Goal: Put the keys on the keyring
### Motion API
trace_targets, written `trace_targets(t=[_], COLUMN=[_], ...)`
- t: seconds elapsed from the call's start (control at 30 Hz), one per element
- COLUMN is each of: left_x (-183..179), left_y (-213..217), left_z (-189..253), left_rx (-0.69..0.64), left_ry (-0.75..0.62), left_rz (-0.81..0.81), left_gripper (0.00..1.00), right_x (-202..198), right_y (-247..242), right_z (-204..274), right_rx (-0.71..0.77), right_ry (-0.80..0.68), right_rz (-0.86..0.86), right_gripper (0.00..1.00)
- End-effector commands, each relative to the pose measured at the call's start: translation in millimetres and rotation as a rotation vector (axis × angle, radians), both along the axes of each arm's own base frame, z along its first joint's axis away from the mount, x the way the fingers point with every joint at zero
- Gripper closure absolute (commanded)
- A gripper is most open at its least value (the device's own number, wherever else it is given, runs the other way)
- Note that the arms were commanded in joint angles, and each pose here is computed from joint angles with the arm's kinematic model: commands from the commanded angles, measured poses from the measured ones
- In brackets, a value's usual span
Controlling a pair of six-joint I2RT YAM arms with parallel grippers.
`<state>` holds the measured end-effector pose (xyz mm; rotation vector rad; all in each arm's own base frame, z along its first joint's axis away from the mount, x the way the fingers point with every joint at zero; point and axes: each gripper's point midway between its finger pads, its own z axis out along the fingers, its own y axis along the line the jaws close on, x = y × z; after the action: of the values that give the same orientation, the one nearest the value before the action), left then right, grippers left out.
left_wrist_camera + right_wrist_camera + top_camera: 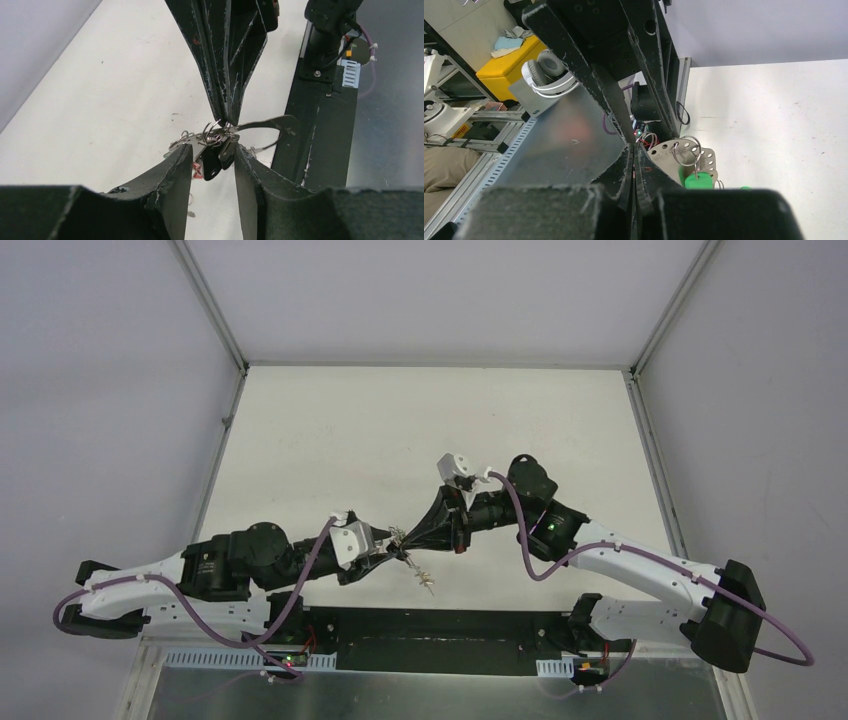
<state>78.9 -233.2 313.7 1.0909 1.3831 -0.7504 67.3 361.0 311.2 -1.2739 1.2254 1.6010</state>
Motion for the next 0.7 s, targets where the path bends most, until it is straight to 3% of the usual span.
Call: trace_targets(t=[0.0, 0.23, 0.37, 0.67], left_x=[-9, -17, -19, -17], left_y=[-11, -20, -19, -9], left_z=[25, 26, 24, 28], left_rx=[-0.097, -0.088, -0.086, -0.091], left_ry=[-0.063, -0.077, -0.084, -0.055], left_rz=[-0.075, -0.133, -0.147, -0.117], left_gripper=[0.64, 0.80, 1.00, 1.00], right_x=[-7, -6, -5, -2], right_y=[-6, -6, -7, -8], right_z=[29, 28, 28, 30], right_rx=[0.088, 0.086, 0.086, 0.086], right_ry=[-0.076, -0.077, -0.078, -0.086], right_rz=[0.023, 0.015, 0.009, -0.011], right_gripper=[1.00, 1.00, 1.00, 1.00])
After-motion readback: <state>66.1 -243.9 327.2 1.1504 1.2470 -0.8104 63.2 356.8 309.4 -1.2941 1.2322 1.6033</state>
